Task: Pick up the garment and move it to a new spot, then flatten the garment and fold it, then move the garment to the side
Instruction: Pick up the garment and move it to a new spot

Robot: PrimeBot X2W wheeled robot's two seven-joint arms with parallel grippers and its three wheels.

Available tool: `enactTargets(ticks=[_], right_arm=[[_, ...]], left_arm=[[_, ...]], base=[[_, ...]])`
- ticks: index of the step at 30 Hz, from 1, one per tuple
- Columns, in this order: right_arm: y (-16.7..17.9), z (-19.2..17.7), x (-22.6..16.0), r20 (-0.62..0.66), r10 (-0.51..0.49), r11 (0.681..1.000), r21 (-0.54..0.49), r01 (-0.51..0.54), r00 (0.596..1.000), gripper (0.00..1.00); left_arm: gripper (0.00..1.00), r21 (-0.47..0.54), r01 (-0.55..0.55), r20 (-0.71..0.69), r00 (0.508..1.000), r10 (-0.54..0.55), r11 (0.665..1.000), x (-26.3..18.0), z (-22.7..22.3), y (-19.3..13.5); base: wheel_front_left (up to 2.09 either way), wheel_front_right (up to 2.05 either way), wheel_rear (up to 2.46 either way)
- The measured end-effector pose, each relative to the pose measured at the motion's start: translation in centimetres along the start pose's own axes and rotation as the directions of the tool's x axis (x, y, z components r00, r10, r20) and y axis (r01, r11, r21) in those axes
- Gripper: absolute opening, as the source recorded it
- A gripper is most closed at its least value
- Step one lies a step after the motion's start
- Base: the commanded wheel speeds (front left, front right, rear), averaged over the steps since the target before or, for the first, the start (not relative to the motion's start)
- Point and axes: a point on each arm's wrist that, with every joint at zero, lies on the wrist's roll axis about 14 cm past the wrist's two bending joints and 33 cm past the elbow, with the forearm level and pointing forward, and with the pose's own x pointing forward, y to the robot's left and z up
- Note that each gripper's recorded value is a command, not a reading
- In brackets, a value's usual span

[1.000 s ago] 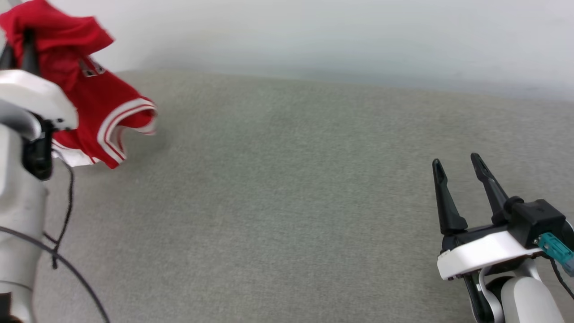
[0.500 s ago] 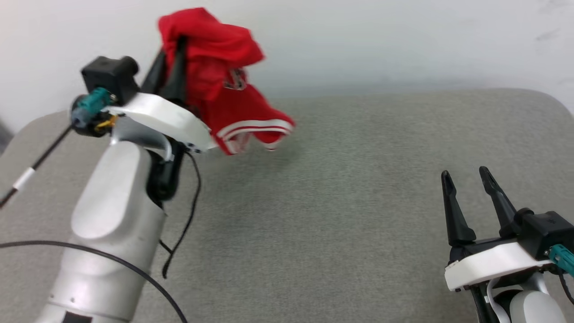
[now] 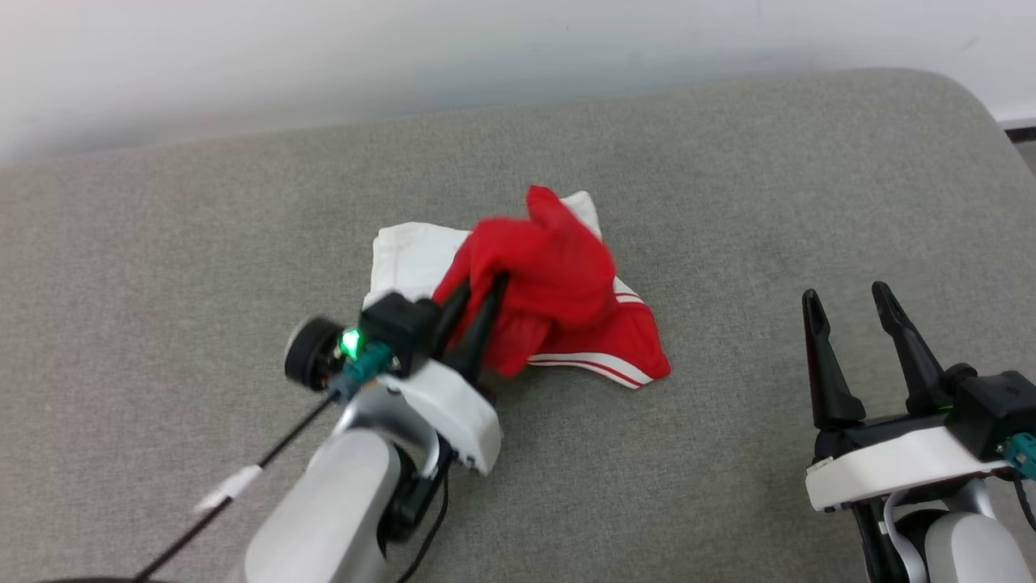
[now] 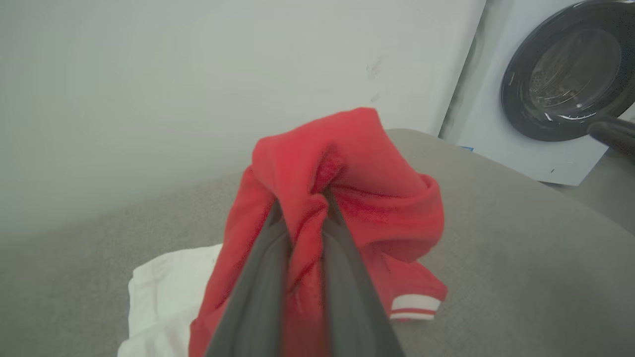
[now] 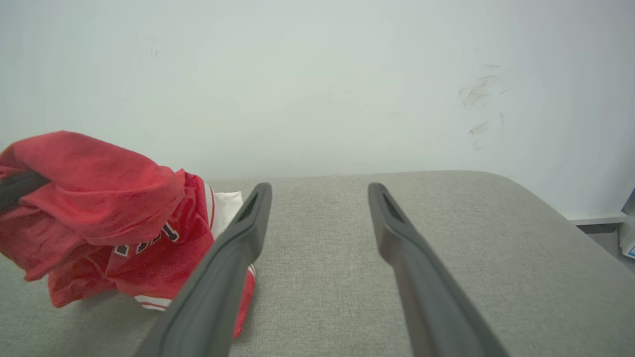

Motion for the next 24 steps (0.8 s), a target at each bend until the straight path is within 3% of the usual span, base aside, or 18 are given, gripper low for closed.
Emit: enactTargets(ticks=[5, 10, 12, 13, 14, 20, 24], right_arm=[[0.0, -1.1, 0.6, -0.024, 0.002, 1.000, 0.005, -0.002, 1.000, 1.00], [0.5, -1.2, 0.9, -0.023, 0.015, 1.000, 0.011, -0.015, 1.000, 1.00], [0.6, -0.9, 0.9, -0.016, 0.019, 1.000, 0.009, -0.019, 1.000, 1.00], [0.7, -0.7, 0.9, -0.011, 0.021, 1.000, 0.008, -0.021, 1.000, 1.00], [0.7, -0.6, 1.0, -0.007, 0.023, 1.000, 0.007, -0.023, 1.000, 1.00], [1.6, 0.7, 0.4, 0.017, 0.047, 0.999, 0.008, -0.047, 0.999, 1.00], [2.3, 1.4, -0.3, 0.024, 0.066, 0.998, 0.009, -0.067, 0.998, 1.00]], left_arm=[[0.00, -0.020, 0.045, -0.200, 0.979, -0.048, 0.999, -2.5, -6.5, -1.4], [0.04, -0.043, 0.100, -0.277, 0.955, -0.108, 0.994, -4.6, -8.7, -3.5], [0.42, -0.048, 0.119, -0.274, 0.953, -0.127, 0.992, -5.0, -8.5, -4.4], [0.66, -0.051, 0.127, -0.265, 0.955, -0.136, 0.991, -5.0, -8.2, -4.8], [1.00, -0.046, 0.132, -0.243, 0.960, -0.139, 0.990, -5.0, -7.6, -5.1], [1.00, -0.004, 0.097, -0.069, 0.993, -0.097, 0.995, -4.9, -2.3, -4.9], [1.00, 0.006, -0.014, 0.043, 0.999, 0.014, 1.000, -5.6, 1.2, -2.8]], base=[[0.00, 0.00, 0.00], [0.00, 0.00, 0.00], [0.00, 0.00, 0.00], [0.00, 0.00, 0.00], [0.00, 0.00, 0.00], [0.00, 0.00, 0.00], [0.00, 0.00, 0.00]])
